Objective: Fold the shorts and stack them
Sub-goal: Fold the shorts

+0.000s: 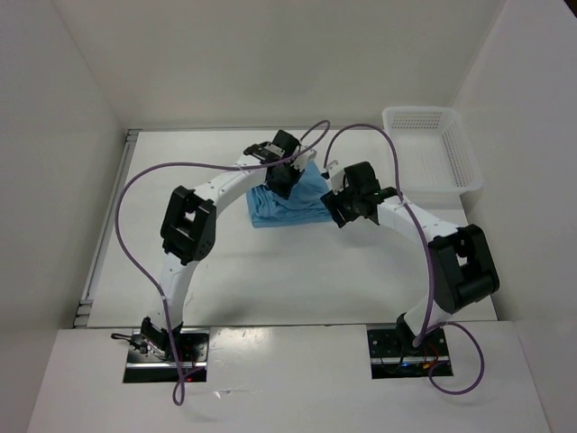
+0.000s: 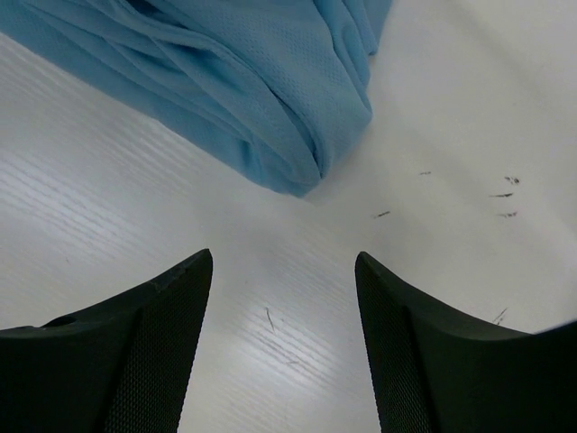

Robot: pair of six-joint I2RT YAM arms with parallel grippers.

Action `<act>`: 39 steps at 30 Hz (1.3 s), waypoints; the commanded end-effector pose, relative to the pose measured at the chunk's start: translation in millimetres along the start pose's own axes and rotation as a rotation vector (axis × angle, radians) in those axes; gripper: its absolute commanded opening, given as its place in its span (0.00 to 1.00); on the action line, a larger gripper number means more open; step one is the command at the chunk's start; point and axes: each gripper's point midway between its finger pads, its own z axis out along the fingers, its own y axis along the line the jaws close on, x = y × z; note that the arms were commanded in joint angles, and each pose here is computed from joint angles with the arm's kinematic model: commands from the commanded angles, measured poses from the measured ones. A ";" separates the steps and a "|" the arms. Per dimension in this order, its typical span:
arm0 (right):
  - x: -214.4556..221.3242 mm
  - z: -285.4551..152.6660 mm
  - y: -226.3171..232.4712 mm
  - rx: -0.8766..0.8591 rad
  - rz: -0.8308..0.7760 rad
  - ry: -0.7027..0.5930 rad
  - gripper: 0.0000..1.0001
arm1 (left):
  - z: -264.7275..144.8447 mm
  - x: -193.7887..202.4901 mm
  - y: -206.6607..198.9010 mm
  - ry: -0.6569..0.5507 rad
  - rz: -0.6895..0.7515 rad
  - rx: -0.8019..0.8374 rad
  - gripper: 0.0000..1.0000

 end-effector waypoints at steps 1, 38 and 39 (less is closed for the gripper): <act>-25.2 6.7 -3.2 -0.006 0.003 -0.087 0.70 | -77.5 -42.6 31.2 -0.178 -0.023 -0.100 0.00; -77.7 47.3 19.1 -0.114 0.352 -0.129 0.75 | -85.3 3.9 136.8 -0.148 -0.286 0.054 0.75; -73.3 52.3 20.5 -0.116 0.365 -0.113 0.75 | -77.8 3.7 140.9 -0.140 -0.289 0.046 0.75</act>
